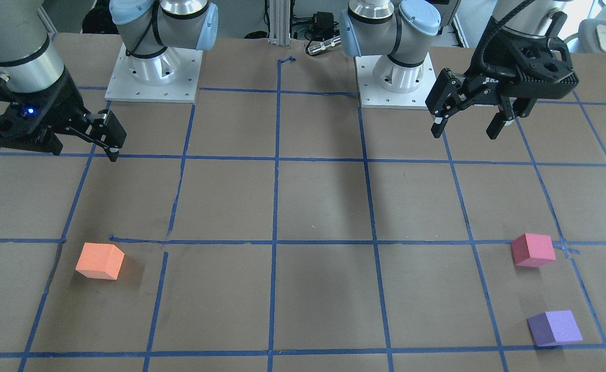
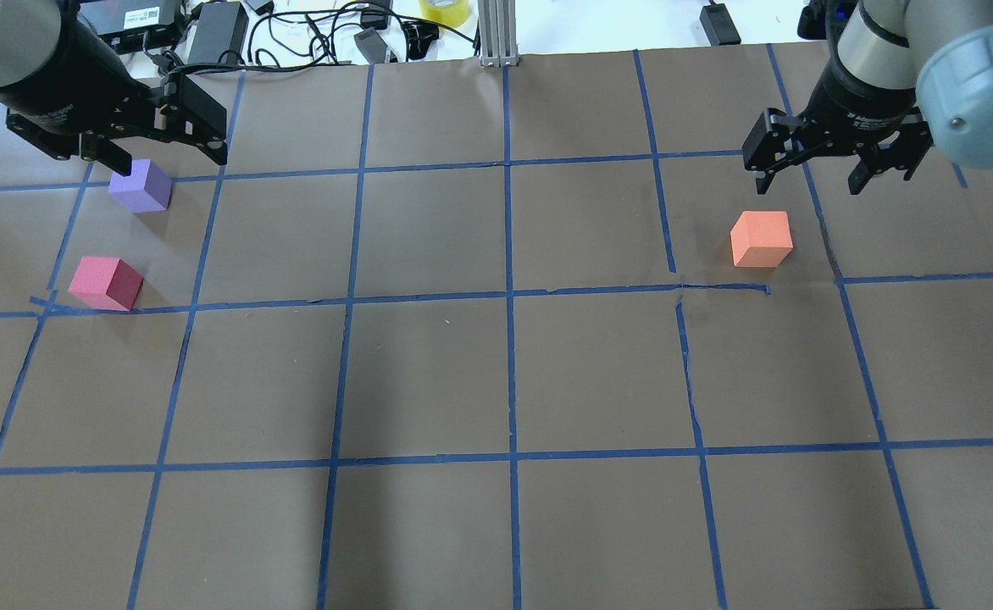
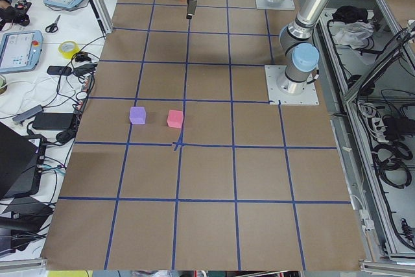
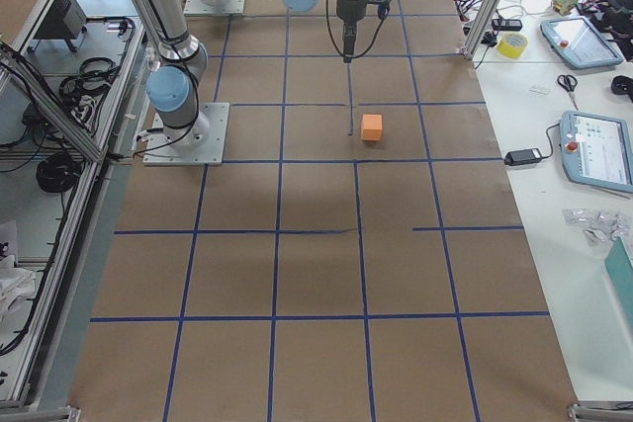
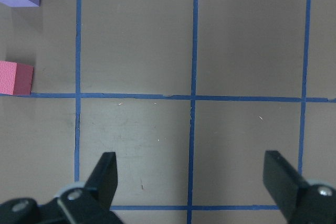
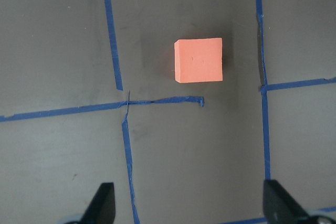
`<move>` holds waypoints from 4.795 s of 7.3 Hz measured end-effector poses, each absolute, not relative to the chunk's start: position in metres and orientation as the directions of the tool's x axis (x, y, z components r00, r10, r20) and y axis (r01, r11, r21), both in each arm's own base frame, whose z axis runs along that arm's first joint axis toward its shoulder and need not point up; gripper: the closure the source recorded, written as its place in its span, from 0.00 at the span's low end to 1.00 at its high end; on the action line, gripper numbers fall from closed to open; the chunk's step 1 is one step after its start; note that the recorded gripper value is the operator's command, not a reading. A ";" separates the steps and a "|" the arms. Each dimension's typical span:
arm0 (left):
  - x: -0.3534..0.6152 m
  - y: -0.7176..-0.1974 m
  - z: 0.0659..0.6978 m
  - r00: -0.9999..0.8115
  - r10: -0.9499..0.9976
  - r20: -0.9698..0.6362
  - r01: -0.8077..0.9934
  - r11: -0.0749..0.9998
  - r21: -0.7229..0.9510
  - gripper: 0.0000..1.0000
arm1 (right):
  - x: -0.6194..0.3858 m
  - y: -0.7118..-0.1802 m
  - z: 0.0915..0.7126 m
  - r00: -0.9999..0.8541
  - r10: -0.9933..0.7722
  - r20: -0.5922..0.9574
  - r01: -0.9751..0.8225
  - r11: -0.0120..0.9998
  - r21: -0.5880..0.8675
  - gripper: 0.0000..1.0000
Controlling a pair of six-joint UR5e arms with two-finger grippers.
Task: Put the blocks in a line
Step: 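Move the right gripper over the orange cube and lower it, then close the right gripper on the orange cube and lift it, then carry the orange cube toward the table center and set it down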
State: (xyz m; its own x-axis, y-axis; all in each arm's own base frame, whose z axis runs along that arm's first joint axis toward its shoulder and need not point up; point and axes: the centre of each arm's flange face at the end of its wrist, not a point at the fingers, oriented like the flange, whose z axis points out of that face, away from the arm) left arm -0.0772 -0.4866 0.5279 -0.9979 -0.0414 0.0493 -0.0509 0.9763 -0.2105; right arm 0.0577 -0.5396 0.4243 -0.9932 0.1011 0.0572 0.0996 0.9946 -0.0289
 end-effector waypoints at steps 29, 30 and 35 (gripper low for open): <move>-0.078 -0.482 0.517 -0.998 -0.047 0.052 -0.056 0.980 -0.193 0.00 | 0.096 -0.645 0.259 -0.982 0.184 -0.041 0.183 0.983 0.019 1.00; -0.078 -0.482 0.518 -0.998 -0.046 0.052 -0.056 0.979 -0.194 0.00 | 0.140 -0.651 0.272 -0.982 0.185 -0.045 0.185 0.983 -0.006 1.00; -0.078 -0.484 0.516 -0.998 -0.046 0.053 -0.056 0.980 -0.191 0.00 | 0.318 -0.695 0.240 -0.997 0.040 -0.064 0.044 0.997 -0.058 1.00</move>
State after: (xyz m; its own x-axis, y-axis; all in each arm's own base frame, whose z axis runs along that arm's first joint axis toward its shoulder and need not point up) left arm -0.0777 -0.4838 0.5161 -0.9975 -0.0463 0.0533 -0.0557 0.9800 -0.1910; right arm 0.3181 -0.6945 0.2396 -0.9972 0.0400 -0.0636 0.0437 0.9974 -0.0580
